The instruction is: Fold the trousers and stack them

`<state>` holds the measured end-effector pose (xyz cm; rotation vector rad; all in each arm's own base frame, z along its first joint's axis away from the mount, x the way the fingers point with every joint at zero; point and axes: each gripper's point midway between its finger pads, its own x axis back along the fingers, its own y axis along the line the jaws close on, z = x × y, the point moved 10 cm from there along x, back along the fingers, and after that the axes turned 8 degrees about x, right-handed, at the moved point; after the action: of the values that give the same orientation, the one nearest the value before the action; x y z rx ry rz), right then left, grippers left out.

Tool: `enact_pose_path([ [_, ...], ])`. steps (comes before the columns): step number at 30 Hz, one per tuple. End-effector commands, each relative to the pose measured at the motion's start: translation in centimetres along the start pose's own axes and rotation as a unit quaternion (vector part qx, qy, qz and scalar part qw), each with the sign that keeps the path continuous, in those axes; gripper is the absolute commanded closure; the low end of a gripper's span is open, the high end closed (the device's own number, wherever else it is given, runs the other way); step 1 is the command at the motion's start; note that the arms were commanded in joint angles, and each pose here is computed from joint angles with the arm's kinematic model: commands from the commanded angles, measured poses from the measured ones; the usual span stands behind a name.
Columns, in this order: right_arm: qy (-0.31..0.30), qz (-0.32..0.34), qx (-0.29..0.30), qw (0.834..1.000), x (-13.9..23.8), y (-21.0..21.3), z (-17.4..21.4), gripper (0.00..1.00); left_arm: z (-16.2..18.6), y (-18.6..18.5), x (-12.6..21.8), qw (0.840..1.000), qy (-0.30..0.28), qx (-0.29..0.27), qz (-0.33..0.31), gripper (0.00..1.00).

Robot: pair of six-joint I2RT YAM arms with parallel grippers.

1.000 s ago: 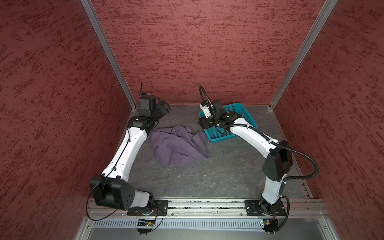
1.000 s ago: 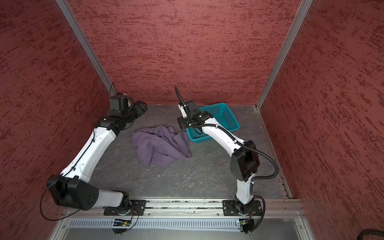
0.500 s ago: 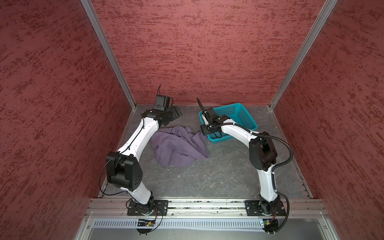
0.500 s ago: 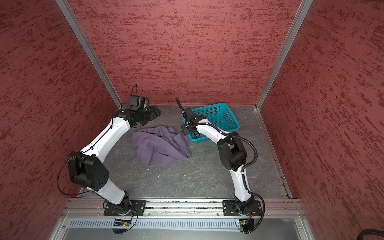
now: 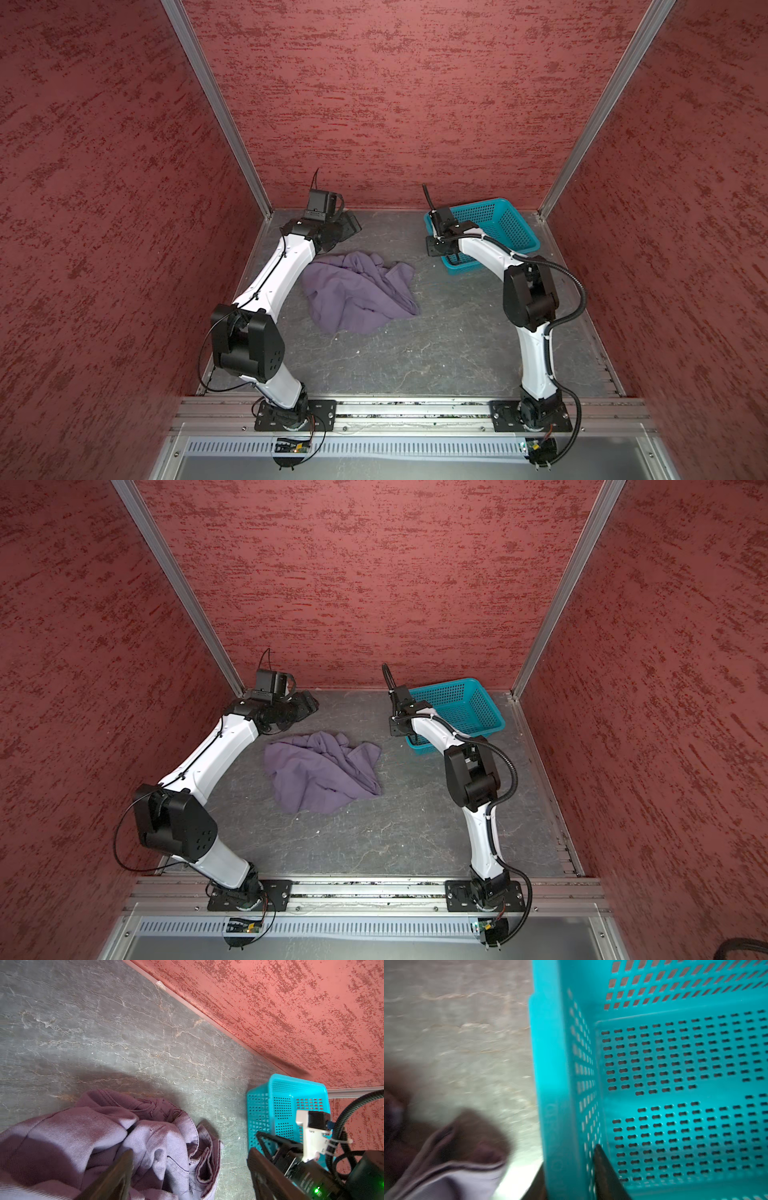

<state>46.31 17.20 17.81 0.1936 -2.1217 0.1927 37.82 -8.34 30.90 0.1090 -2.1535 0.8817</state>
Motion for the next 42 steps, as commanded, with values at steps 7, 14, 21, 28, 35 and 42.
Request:
enact_pose_path([
  [7,-0.016,0.047,-0.034,0.998,-2.4,-6.2,-3.2,0.80,0.1,0.3,0.1,1.000,0.005,0.009,0.006,0.14],
  [14,-0.013,0.062,-0.029,0.998,-3.6,-8.3,-4.7,0.80,0.1,0.5,0.8,1.000,0.001,-0.002,-0.003,0.13],
  [21,-0.035,0.048,-0.038,0.998,-2.2,-9.0,-5.9,0.65,0.5,0.8,1.3,1.000,0.007,-0.015,0.001,0.12],
  [28,-0.100,-0.014,-0.067,0.993,5.4,-8.0,-7.9,0.40,5.4,-2.5,0.5,0.982,0.092,-0.161,-0.031,0.07],
  [35,-0.182,-0.061,-0.016,0.981,15.2,-2.0,-5.9,0.20,10.7,-1.3,-0.8,0.949,0.143,-0.235,-0.151,0.04],
  [42,-0.124,-0.205,0.028,0.971,14.4,7.3,2.0,0.20,10.6,1.2,-0.9,0.962,0.143,-0.183,-0.142,0.03],
])
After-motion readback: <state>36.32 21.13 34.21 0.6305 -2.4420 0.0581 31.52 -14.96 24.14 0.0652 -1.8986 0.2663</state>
